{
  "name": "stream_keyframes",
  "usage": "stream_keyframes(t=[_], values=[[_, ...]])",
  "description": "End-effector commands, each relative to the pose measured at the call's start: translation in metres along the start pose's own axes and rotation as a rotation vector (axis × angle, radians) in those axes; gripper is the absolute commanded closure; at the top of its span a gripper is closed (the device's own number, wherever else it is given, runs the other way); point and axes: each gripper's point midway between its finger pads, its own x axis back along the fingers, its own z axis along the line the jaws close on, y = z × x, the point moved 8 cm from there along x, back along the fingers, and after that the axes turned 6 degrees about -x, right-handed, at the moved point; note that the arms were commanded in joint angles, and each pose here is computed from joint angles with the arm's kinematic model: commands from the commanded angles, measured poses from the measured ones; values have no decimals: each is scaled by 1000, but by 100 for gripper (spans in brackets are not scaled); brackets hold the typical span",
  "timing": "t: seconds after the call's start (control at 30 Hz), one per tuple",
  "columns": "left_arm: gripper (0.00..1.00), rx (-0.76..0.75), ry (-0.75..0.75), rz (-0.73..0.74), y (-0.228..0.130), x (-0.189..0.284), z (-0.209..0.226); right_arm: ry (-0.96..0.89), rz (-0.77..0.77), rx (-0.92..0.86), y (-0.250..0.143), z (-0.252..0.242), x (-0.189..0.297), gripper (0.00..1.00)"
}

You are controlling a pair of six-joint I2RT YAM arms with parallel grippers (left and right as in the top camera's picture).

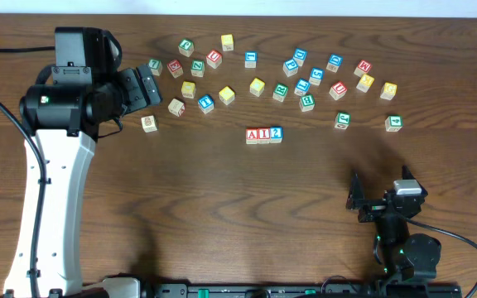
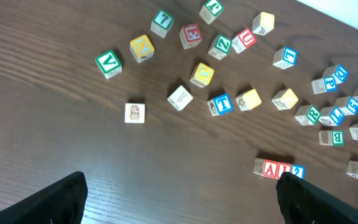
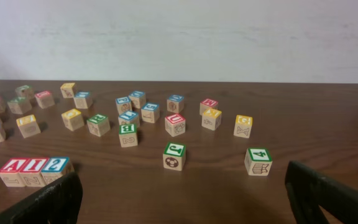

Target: Spell out AI2

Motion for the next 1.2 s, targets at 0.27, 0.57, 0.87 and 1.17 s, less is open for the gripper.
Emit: stream_keyframes(t=[0.27,0.57,0.87,1.17], values=[[4,-185,-22,-357,-17,25,7,-10,-5,0,0,-2,0,1],[4,-309,-34,-651,-84,12,25,-10,-5,0,0,-2,0,1],[4,-373,-17,-814,-153,-9,46,-10,-5,0,0,-2,0,1],[4,-399,5,-894,-197,-31,62,-10,-5,0,0,-2,0,1]])
